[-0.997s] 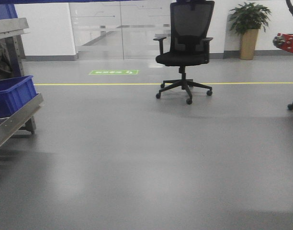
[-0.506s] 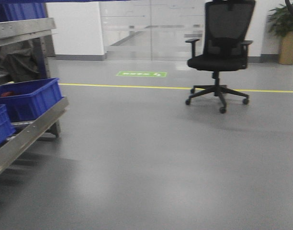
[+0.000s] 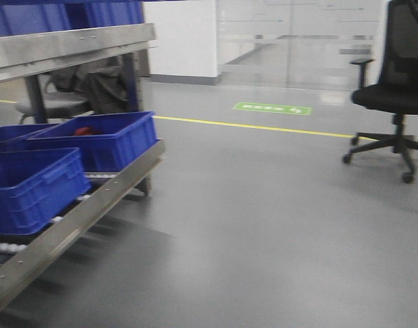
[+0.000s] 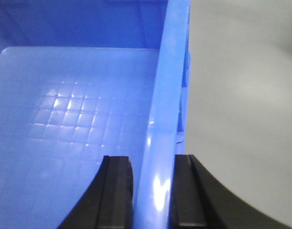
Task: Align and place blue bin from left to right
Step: 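Keep holding the bin and drive up to the other roller shelf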
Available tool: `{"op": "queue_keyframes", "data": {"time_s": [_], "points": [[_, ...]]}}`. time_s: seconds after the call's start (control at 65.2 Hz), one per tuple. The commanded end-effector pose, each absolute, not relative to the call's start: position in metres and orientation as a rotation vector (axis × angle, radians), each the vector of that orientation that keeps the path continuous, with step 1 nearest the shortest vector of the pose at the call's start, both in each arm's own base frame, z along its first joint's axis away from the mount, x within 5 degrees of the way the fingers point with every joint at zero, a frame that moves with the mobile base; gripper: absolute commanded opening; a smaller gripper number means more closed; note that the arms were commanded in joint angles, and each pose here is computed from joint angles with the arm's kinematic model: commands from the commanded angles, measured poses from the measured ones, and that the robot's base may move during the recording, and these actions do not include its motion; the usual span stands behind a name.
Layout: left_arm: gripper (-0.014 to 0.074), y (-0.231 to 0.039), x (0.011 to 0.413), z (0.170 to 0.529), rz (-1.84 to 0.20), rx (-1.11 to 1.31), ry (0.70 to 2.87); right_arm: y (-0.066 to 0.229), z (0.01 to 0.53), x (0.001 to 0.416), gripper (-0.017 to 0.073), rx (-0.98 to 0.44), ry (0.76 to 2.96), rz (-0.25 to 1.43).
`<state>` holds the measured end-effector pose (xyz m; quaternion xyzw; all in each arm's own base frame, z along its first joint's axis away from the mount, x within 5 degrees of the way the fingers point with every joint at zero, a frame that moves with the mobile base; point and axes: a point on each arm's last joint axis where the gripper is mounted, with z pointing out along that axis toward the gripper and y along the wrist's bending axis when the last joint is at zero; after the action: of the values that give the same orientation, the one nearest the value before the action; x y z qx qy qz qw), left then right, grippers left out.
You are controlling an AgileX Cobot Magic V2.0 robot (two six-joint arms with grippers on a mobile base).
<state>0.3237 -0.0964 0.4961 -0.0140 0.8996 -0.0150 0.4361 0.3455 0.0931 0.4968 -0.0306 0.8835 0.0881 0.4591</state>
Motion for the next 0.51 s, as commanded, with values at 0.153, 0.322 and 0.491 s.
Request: {"op": "queue_keyframes", "data": {"time_s": [0.153, 0.322, 0.491], "points": [[-0.0009, -0.0934, 0.3184, 0.5122, -0.044, -0.022, 2.135, 0.0902, 0.5206, 0.3402, -0.0081, -0.097, 2.005, 0.207], [-0.0009, -0.0934, 0.3184, 0.5122, -0.044, -0.022, 2.135, 0.0902, 0.5206, 0.3402, -0.0081, -0.097, 2.005, 0.207], [-0.0009, -0.0934, 0.3184, 0.5122, -0.044, -0.022, 2.135, 0.0902, 0.5206, 0.3402, -0.0081, -0.097, 2.005, 0.207]]}}
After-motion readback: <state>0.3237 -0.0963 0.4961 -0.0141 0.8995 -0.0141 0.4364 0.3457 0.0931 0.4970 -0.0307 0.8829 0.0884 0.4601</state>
